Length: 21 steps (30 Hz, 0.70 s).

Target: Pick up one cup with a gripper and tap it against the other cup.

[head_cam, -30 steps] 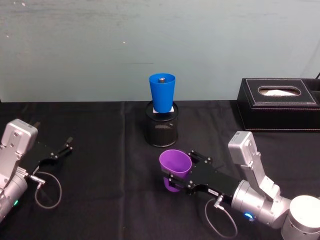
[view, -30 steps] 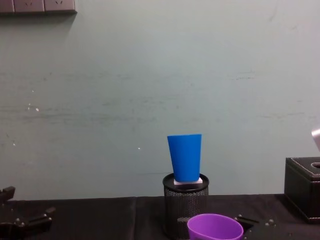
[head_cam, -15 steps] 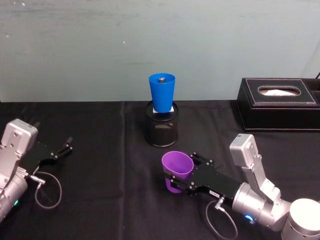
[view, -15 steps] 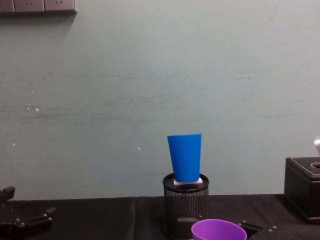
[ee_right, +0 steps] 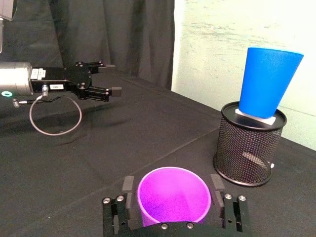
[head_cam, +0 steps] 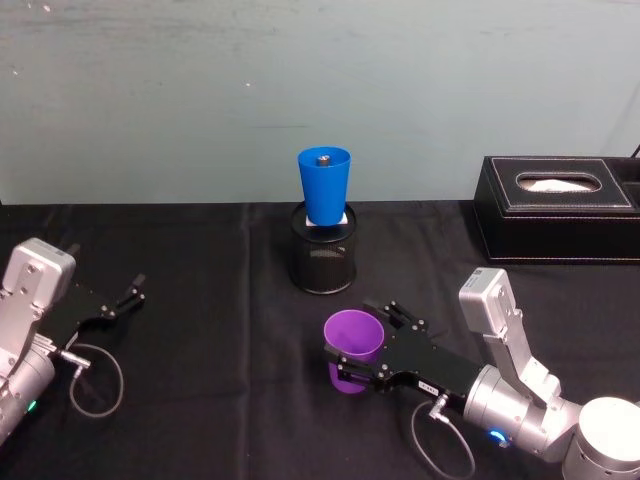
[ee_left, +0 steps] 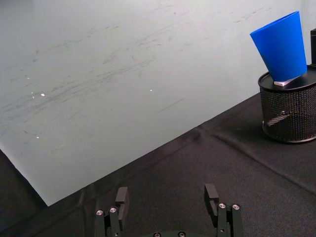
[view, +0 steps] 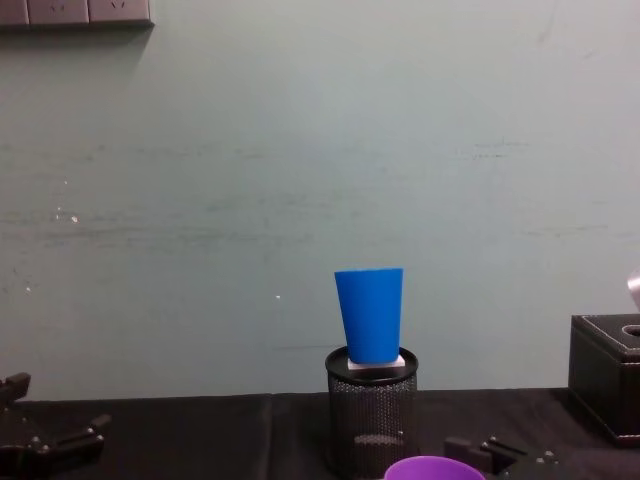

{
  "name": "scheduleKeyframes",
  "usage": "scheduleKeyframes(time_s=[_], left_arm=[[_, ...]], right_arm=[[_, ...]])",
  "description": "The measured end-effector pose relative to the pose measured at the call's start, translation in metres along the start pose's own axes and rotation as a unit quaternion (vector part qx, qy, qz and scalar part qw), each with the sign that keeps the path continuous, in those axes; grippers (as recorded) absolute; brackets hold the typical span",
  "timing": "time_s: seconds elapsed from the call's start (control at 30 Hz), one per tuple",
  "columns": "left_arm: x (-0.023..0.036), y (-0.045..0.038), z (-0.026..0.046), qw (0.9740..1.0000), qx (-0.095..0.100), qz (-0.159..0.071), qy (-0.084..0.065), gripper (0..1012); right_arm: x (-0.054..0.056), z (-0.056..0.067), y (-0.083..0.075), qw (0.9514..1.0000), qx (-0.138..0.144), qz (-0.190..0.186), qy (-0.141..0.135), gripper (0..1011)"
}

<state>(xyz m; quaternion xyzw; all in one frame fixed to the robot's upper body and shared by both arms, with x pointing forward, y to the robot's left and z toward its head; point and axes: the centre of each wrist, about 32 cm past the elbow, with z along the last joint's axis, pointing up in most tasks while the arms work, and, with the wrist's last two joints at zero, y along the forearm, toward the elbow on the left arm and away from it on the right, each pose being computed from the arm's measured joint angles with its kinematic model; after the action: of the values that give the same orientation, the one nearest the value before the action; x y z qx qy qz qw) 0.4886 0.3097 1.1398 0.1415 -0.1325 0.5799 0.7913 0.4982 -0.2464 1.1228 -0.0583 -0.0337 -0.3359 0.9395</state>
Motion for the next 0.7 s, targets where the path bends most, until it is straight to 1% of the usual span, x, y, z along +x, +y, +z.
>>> scheduleKeyframes(time_s=[0.13, 0.3, 0.5, 0.57, 0.6, 0.7], left_arm=[[0.0000, 0.0000, 0.0000, 1.0000, 0.000, 0.000, 0.000, 1000], [0.0000, 0.0000, 0.0000, 1.0000, 0.000, 0.000, 0.000, 1000], [0.0000, 0.0000, 0.0000, 1.0000, 0.000, 0.000, 0.000, 1000], [0.0000, 0.0000, 0.0000, 1.0000, 0.000, 0.000, 0.000, 1000], [0.0000, 0.0000, 0.0000, 1.0000, 0.000, 0.000, 0.000, 1000], [0.0000, 0.0000, 0.0000, 1.0000, 0.000, 0.000, 0.000, 1000]], right_arm=[[0.000, 0.000, 0.000, 1.0000, 0.000, 0.000, 0.000, 1000], [0.000, 0.002, 0.000, 1.0000, 0.004, 0.000, -0.003, 1003], [-0.001, 0.014, -0.003, 0.9992, 0.035, -0.010, -0.018, 1003], [-0.001, 0.021, -0.005, 0.9983, 0.050, -0.016, -0.023, 1002], [-0.001, 0.025, -0.007, 0.9976, 0.060, -0.023, -0.026, 1002], [-0.002, 0.030, -0.010, 0.9962, 0.072, -0.039, -0.028, 1003]])
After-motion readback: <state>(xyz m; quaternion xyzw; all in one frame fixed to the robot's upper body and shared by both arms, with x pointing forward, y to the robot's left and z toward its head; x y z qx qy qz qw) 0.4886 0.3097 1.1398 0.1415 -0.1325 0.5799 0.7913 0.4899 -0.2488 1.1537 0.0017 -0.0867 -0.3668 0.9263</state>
